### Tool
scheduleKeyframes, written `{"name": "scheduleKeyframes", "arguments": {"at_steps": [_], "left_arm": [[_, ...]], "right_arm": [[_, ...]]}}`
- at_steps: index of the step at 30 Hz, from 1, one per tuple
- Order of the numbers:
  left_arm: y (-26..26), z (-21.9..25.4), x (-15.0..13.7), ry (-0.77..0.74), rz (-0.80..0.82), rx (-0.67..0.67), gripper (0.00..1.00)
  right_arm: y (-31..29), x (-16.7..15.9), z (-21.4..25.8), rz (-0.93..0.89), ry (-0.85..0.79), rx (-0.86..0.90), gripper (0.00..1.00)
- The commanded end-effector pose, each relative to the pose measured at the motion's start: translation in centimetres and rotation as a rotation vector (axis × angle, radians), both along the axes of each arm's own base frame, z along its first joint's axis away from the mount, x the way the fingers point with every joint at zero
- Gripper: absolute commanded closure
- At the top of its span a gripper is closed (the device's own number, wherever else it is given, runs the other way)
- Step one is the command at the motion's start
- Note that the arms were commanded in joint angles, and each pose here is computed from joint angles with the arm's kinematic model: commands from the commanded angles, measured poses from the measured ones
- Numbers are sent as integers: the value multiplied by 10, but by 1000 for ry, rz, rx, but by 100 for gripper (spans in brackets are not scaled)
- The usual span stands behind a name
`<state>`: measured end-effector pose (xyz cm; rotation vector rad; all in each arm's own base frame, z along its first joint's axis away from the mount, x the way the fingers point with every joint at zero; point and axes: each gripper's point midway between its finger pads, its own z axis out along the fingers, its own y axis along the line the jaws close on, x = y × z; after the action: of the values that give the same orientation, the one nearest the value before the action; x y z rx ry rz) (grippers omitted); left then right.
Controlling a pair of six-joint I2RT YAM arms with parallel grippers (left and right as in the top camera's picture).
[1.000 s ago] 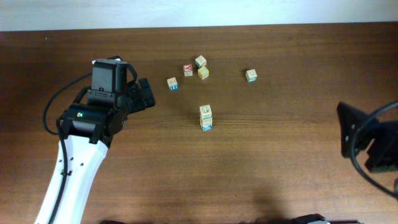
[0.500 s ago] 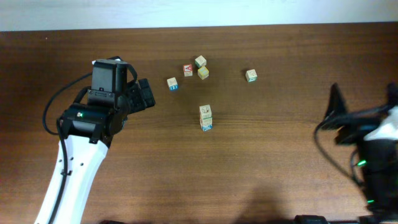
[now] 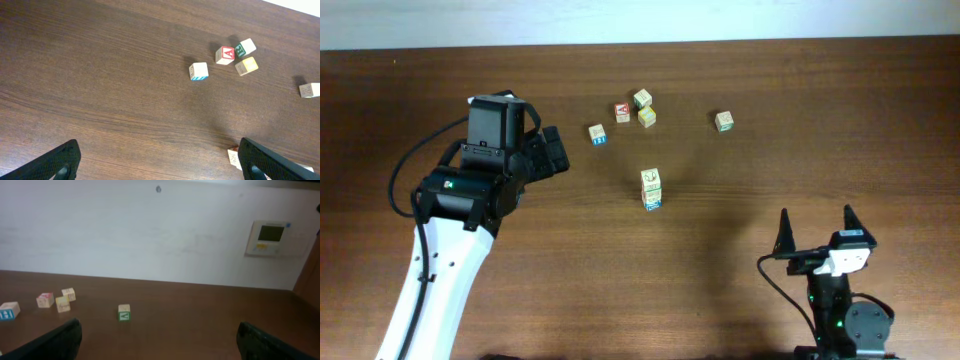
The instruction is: Rotate 5 blocks
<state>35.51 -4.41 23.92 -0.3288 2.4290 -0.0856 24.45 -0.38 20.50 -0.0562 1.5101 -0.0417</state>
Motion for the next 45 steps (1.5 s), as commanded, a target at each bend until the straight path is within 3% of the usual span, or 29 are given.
{"name": "scheduleKeyframes", "arguments": {"at_steps": [1,6,31,35,39,45], "left_arm": [[3,-2,1,3,5,12,1],[3,-2,1,3,5,12,1],[4,-5,-3,21,5,18,1],[27,-1,-2,5,72,138,1],[36,4,-4,-13,-55,238,1],[19,6,-11,-213,-449,314,1]], "right_arm": [[5,2,-22,26,25,-4,2],[12,1,-48,52,132,2,2],[11,1,-47,48,129,2,2],[11,1,-47,48,129,2,2],[11,1,-47,48,129,2,2],[11,1,-47,48,129,2,2]]}}
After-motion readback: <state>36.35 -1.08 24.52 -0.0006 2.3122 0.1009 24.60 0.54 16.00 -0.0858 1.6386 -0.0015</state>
